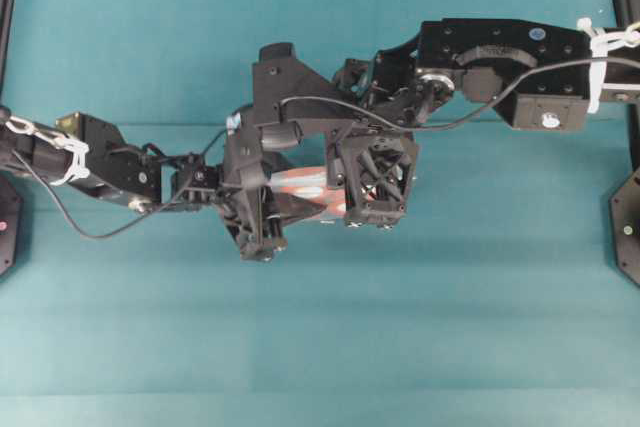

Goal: Hand over the clear zip bag and make it stand upright.
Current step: 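Move the open left gripper to the bag's bottom edge and close it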

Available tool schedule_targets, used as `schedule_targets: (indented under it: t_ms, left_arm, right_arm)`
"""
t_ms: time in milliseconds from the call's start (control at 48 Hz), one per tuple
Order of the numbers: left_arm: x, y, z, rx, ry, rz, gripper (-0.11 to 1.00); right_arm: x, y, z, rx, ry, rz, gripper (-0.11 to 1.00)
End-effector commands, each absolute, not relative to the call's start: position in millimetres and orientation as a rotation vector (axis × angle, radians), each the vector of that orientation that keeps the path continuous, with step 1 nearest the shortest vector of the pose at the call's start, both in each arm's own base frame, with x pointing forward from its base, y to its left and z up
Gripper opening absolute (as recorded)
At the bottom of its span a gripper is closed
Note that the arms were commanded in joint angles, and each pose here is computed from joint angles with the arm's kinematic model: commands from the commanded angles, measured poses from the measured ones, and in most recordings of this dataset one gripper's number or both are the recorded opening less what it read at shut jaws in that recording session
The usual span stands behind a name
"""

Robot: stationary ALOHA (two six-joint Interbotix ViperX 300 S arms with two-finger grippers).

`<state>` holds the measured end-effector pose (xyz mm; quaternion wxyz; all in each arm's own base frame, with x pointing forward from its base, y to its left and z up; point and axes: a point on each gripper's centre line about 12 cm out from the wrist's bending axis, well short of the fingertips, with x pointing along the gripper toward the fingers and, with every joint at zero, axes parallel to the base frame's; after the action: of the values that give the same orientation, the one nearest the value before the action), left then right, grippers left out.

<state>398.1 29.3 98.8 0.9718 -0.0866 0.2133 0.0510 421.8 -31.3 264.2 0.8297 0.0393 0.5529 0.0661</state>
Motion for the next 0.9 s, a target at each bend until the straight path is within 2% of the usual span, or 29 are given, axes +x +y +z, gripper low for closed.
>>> schedule_targets:
  t_ms: [0, 687, 791, 874]
  left_arm:
    - [399.9, 28.8, 103.4, -0.148, 0.417, 0.095, 0.25]
    - [396.4, 20.6, 99.5, -0.122, 0.443, 0.072, 0.25]
    - [396.3, 20.0, 98.7, -0.122, 0.446, 0.07, 0.25]
    - [396.4, 20.5, 99.3, -0.118, 0.445, 0.07, 0.25]
  right_arm:
    - [419.9, -30.0, 277.4, 0.09, 1.139, 0.135, 0.02]
    - [421.8, -25.3, 283.8, 0.1, 1.126, 0.142, 0.02]
    - [423.9, -23.6, 287.9, 0.102, 1.11, 0.148, 0.11]
    - [423.9, -24.2, 287.9, 0.107, 1.11, 0.144, 0.31]
